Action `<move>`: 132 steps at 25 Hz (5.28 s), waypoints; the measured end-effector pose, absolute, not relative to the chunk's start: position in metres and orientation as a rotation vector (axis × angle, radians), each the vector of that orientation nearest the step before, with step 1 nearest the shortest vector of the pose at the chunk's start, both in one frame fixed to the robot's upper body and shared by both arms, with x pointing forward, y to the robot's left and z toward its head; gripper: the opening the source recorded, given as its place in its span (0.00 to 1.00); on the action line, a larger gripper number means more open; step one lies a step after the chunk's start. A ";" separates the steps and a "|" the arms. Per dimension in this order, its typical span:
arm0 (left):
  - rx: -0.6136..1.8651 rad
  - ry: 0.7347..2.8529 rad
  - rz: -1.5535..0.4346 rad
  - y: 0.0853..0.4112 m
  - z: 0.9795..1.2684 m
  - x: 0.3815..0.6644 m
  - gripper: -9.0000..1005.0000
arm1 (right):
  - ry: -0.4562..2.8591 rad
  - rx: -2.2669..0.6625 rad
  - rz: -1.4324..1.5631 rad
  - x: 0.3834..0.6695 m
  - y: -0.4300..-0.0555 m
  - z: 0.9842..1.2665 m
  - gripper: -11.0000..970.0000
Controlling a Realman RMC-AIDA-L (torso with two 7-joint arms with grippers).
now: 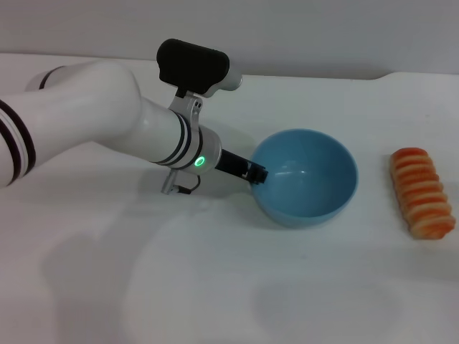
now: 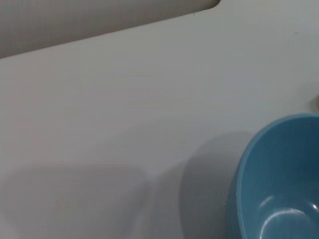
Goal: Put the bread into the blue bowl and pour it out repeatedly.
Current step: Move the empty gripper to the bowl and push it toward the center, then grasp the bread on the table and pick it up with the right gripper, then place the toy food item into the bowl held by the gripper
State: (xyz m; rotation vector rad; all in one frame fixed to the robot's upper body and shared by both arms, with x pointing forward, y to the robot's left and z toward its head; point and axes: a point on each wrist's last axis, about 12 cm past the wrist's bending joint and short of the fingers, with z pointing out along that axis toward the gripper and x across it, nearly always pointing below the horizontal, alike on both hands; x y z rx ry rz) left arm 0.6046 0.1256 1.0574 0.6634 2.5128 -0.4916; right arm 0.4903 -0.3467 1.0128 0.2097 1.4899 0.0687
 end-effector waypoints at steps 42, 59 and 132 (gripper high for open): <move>0.589 2.301 -0.390 0.121 1.103 0.653 0.01 | 2.460 0.019 0.481 0.580 -0.360 1.080 0.60; 0.587 2.302 -0.376 0.124 1.099 0.652 0.01 | 2.514 -0.010 0.584 0.590 -0.315 1.047 0.59; 0.670 2.346 -0.433 0.110 1.086 0.631 0.01 | 2.056 -0.660 0.825 0.636 -0.193 1.125 0.18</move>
